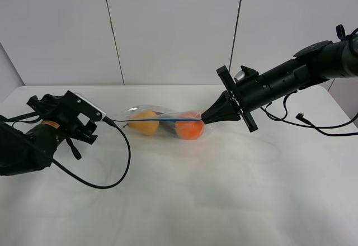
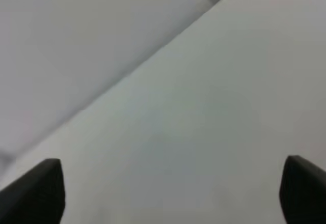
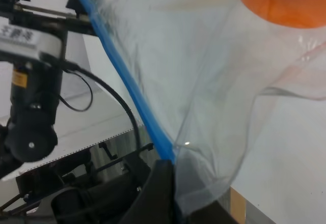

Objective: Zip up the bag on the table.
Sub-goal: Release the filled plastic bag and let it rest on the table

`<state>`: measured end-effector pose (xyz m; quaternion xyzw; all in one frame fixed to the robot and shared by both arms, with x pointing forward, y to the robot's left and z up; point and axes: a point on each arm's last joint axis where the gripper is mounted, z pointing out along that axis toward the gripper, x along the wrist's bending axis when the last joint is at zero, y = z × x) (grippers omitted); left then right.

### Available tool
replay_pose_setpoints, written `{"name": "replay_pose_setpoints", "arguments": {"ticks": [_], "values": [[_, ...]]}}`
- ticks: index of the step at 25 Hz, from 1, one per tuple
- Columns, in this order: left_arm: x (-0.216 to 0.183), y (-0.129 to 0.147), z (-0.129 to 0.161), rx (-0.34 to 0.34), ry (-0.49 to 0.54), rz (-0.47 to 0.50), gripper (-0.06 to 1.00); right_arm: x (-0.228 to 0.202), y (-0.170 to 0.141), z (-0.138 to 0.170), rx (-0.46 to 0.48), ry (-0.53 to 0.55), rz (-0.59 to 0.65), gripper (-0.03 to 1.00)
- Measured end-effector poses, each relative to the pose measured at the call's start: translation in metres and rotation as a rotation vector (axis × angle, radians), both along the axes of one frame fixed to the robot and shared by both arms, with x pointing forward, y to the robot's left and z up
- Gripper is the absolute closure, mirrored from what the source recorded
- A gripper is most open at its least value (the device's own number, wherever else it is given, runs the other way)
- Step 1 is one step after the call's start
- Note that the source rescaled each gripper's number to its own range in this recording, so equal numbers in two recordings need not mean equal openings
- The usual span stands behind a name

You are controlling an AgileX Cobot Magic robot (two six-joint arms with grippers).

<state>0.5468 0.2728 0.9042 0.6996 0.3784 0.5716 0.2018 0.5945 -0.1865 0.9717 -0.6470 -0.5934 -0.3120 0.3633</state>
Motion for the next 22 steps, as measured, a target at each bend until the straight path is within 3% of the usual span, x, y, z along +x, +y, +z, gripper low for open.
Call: {"name": "replay_pose_setpoints", "arguments": {"ticks": [2,6,8,11,14,17,22], "values": [[0.001,0.015,0.000,-0.092,-0.016,0.074,-0.04,0.000,0.000,0.000,0.000,0.000,0.000,0.97],[0.000,0.039,-0.003,-0.354,-0.045,0.220,-0.05,0.000,0.000,0.000,-0.001,0.000,0.001,0.97],[0.000,0.046,-0.005,-0.464,-0.042,0.251,-0.05,0.000,0.000,0.000,-0.001,0.000,0.001,0.97],[0.006,0.048,-0.007,-0.560,0.020,0.216,-0.05,0.000,0.000,0.000,-0.001,0.000,0.001,0.97],[0.017,0.044,-0.010,-0.605,0.169,0.168,-0.05,0.000,0.000,0.000,-0.001,0.000,0.001,0.97],[0.034,0.042,-0.006,-0.610,0.352,0.183,-0.05,0.000,0.000,0.000,-0.001,0.000,0.001,0.97],[0.057,0.043,0.019,-0.624,0.650,0.309,-0.05,0.000,0.000,0.000,0.000,0.000,0.000,0.97]]}}
